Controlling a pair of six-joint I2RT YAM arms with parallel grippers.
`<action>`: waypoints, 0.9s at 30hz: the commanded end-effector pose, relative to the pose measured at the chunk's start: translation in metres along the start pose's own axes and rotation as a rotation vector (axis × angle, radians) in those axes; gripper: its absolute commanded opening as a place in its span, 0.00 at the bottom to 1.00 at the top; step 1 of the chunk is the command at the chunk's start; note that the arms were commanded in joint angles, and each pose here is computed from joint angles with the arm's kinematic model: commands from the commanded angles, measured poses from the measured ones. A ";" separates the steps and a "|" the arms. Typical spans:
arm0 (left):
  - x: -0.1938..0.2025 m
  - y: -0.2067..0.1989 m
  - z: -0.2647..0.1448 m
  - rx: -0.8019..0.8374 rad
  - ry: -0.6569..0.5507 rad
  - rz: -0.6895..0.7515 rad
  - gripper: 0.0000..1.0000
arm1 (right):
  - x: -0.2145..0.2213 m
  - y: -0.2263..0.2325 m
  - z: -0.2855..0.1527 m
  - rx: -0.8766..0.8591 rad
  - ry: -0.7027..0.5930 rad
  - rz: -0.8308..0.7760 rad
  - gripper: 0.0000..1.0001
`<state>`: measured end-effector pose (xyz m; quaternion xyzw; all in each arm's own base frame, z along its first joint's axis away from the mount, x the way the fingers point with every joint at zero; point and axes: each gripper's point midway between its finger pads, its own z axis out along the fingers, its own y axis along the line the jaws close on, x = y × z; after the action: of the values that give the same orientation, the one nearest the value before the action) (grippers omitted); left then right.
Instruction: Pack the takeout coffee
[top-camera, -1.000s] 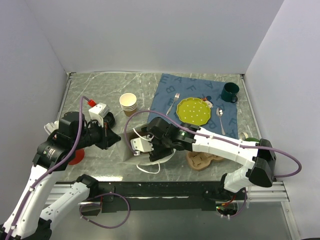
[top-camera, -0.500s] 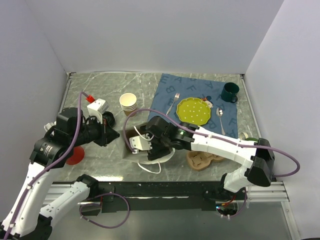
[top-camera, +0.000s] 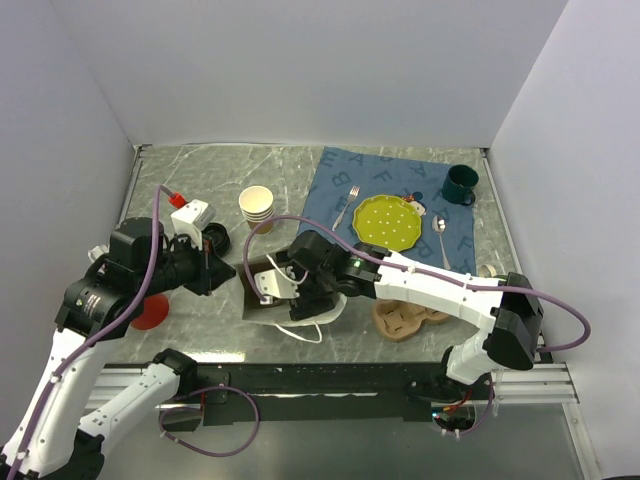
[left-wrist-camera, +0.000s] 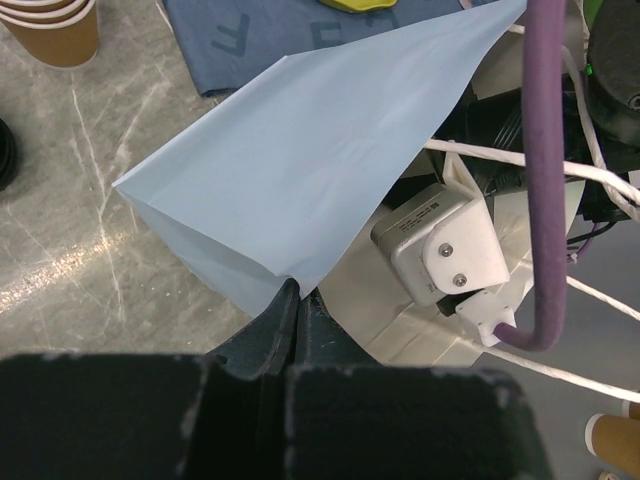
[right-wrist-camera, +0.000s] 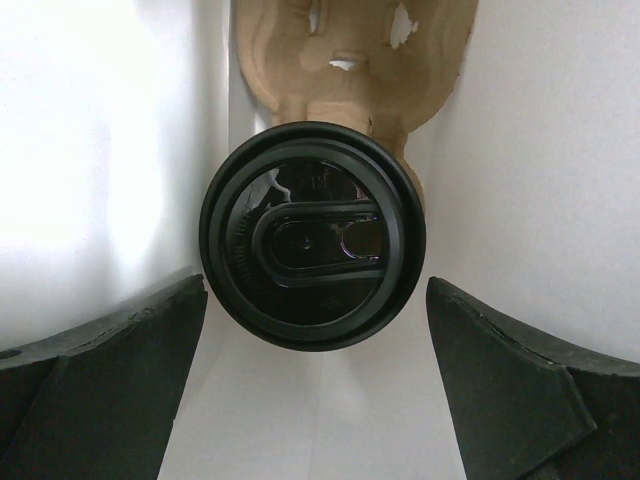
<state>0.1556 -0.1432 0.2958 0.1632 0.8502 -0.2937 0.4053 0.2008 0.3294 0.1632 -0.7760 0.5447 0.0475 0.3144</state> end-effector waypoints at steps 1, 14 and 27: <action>-0.012 -0.004 -0.005 0.009 -0.057 0.013 0.01 | -0.015 -0.016 -0.012 0.046 -0.062 0.037 0.98; -0.011 0.000 -0.003 -0.010 -0.043 0.018 0.01 | 0.006 -0.010 -0.024 0.064 -0.006 0.062 0.99; -0.014 0.001 -0.002 -0.017 -0.036 0.028 0.01 | 0.000 -0.010 -0.031 0.046 -0.027 0.093 0.99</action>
<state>0.1598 -0.1440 0.2917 0.1622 0.8555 -0.2891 0.3977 0.1958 0.3225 0.1709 -0.7611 0.5629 0.0614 0.3164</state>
